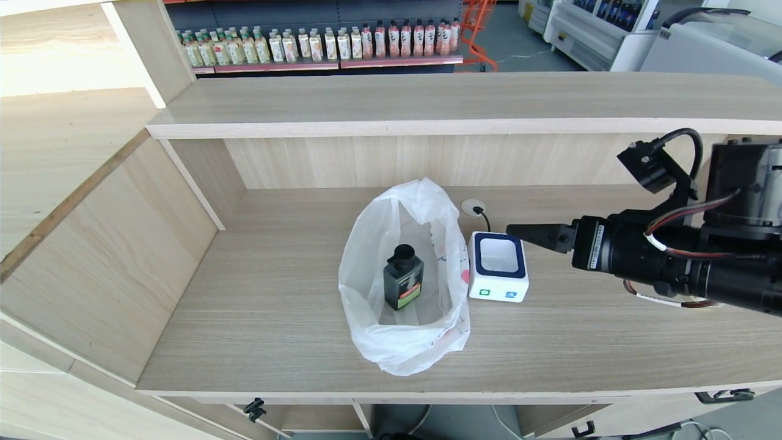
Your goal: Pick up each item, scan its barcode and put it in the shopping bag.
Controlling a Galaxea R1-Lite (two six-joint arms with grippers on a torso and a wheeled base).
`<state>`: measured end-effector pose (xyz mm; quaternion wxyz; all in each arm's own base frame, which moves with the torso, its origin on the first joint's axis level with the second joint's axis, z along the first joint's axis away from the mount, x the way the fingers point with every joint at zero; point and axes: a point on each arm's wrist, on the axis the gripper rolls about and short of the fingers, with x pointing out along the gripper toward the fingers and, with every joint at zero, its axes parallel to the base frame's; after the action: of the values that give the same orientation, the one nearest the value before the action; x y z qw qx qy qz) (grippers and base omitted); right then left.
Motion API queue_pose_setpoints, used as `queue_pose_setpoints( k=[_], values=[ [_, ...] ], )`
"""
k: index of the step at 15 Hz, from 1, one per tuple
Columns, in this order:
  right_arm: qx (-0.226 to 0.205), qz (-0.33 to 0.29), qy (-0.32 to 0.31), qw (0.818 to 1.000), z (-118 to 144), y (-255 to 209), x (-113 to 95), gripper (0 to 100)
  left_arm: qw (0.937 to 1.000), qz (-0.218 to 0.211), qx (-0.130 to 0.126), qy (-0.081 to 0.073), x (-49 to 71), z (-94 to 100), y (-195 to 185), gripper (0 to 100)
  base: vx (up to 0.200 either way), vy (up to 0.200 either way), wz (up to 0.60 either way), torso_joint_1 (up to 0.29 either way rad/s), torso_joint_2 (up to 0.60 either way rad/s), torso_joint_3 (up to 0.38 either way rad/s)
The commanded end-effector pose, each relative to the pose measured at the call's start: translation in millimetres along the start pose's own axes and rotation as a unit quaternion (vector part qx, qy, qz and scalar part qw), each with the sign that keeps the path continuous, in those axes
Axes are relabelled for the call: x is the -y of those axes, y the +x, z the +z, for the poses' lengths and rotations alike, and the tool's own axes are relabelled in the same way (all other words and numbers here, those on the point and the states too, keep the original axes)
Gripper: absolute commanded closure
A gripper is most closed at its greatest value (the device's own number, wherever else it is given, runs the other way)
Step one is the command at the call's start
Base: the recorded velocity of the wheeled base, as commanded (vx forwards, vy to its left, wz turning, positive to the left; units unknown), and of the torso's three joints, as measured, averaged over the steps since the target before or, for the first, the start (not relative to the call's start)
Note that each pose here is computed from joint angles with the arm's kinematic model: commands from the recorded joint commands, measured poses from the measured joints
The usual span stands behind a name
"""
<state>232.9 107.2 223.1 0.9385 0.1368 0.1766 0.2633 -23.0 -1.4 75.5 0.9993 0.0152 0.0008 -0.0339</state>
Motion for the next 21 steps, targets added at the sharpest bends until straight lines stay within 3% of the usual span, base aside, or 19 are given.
queue_pose_setpoints(
  k=[1,21],
  values=[
    [0.008,-0.008,0.001,1.0,-0.9,-12.0,3.8,0,1.0,0.0,-0.001,0.0,0.0,0.0,0.1,0,0.0,0.0,0.0,0.0,0.0,0.0],
    [-0.026,-0.028,0.012,0.999,-18.7,-7.0,15.1,0,1.0,0.0,-0.001,-0.001,0.0,0.0,0.1,0,0.0,-0.18,0.0,0.0,0.0,0.003]
  ],
)
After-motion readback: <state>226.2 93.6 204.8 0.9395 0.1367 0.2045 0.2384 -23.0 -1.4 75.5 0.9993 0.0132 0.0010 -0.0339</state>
